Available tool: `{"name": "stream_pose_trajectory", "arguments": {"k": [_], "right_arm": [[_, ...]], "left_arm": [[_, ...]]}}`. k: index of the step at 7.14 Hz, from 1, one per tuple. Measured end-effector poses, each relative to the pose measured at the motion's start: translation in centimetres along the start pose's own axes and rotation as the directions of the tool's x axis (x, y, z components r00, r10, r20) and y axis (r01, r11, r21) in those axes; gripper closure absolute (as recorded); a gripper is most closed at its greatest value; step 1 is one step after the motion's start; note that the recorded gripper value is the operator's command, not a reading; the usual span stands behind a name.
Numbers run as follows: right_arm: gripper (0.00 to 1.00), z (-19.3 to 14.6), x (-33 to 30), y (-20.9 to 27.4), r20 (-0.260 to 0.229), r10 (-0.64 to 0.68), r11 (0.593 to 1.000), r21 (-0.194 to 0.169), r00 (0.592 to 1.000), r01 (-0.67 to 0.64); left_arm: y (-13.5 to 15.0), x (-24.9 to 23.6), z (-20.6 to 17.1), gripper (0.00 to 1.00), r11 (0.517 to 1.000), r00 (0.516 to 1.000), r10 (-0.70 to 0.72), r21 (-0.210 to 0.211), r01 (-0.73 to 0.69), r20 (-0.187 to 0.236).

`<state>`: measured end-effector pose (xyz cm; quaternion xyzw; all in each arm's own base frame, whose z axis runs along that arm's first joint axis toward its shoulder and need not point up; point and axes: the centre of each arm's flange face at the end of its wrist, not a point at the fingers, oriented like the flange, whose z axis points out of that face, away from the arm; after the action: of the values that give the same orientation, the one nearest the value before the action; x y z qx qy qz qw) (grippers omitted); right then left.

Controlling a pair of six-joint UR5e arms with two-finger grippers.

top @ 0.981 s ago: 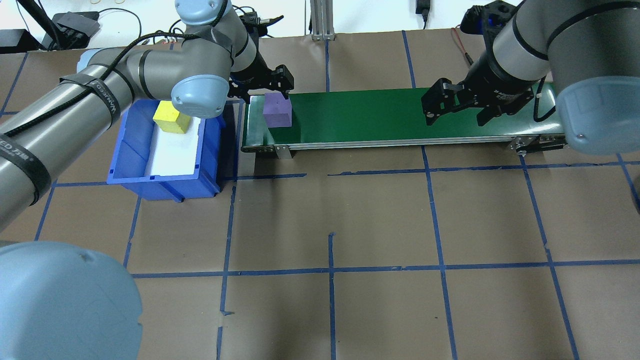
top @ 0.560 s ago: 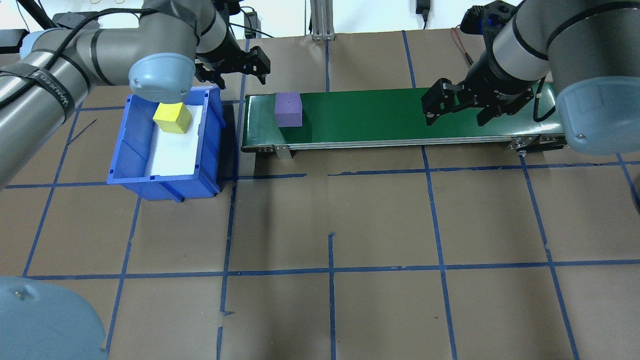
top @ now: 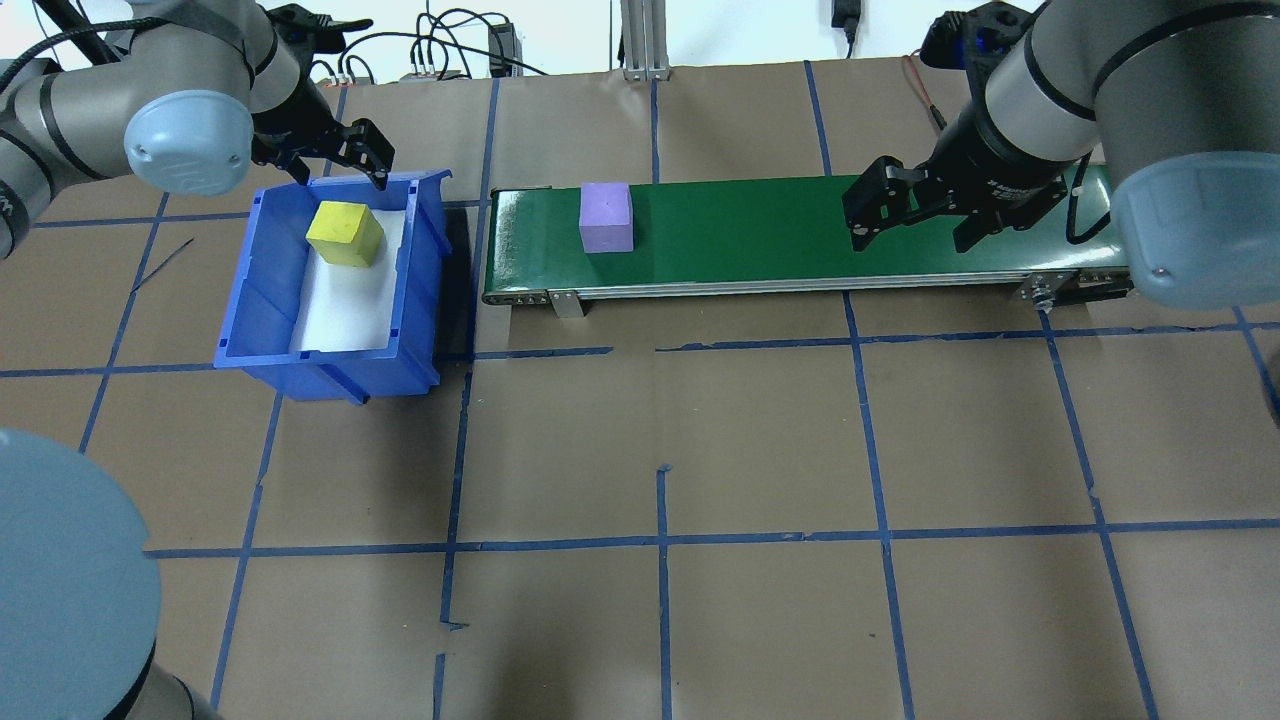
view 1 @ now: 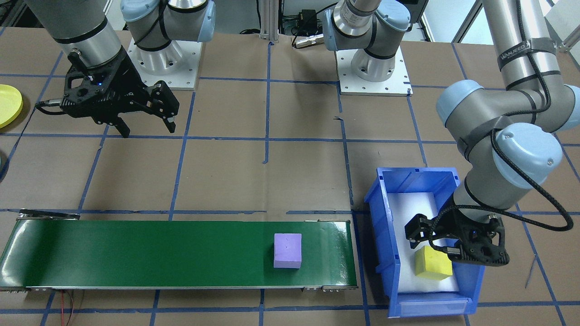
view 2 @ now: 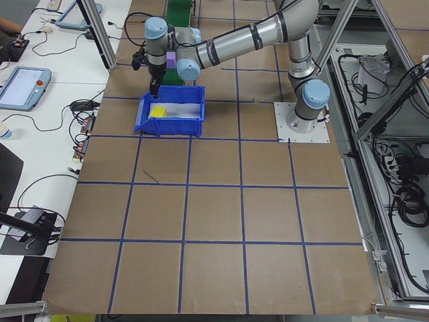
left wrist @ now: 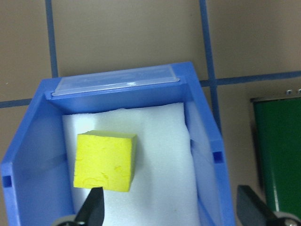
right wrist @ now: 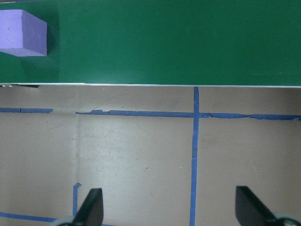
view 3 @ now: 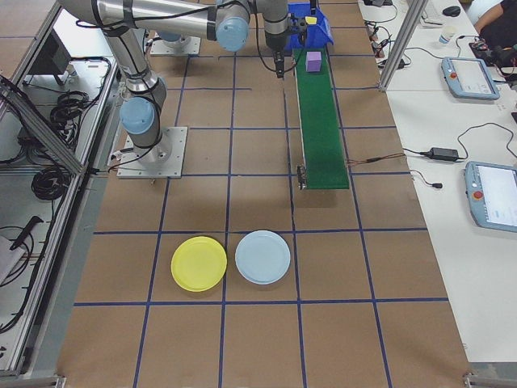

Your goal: Move block left to right into plate

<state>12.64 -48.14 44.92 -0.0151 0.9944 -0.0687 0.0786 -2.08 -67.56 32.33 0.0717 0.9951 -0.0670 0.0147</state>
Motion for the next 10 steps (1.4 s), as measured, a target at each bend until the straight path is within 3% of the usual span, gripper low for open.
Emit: {"name": "stream_pose_trajectory", "arguments": {"k": [3, 5, 10], "right_arm": [[0.00, 0.1, 0.0, 0.0, 0.000, 0.000, 1.000, -0.002, 1.000, 0.000], [0.00, 0.1, 0.0, 0.0, 0.000, 0.000, 1.000, -0.002, 1.000, 0.000], [0.00, 0.1, 0.0, 0.0, 0.000, -0.001, 1.000, -0.002, 1.000, 0.001]], "left_arm": [[0.4, -2.3, 4.1, 0.01, 0.996, 0.998, 0.066, -0.062, -0.066, -0.008], [0.6, -2.3, 5.5, 0.02, 0.995, 0.998, 0.065, -0.078, -0.066, -0.022], [0.1, -2.5, 6.9, 0.04, 0.996, 0.998, 0.068, -0.050, -0.068, -0.009]]}}
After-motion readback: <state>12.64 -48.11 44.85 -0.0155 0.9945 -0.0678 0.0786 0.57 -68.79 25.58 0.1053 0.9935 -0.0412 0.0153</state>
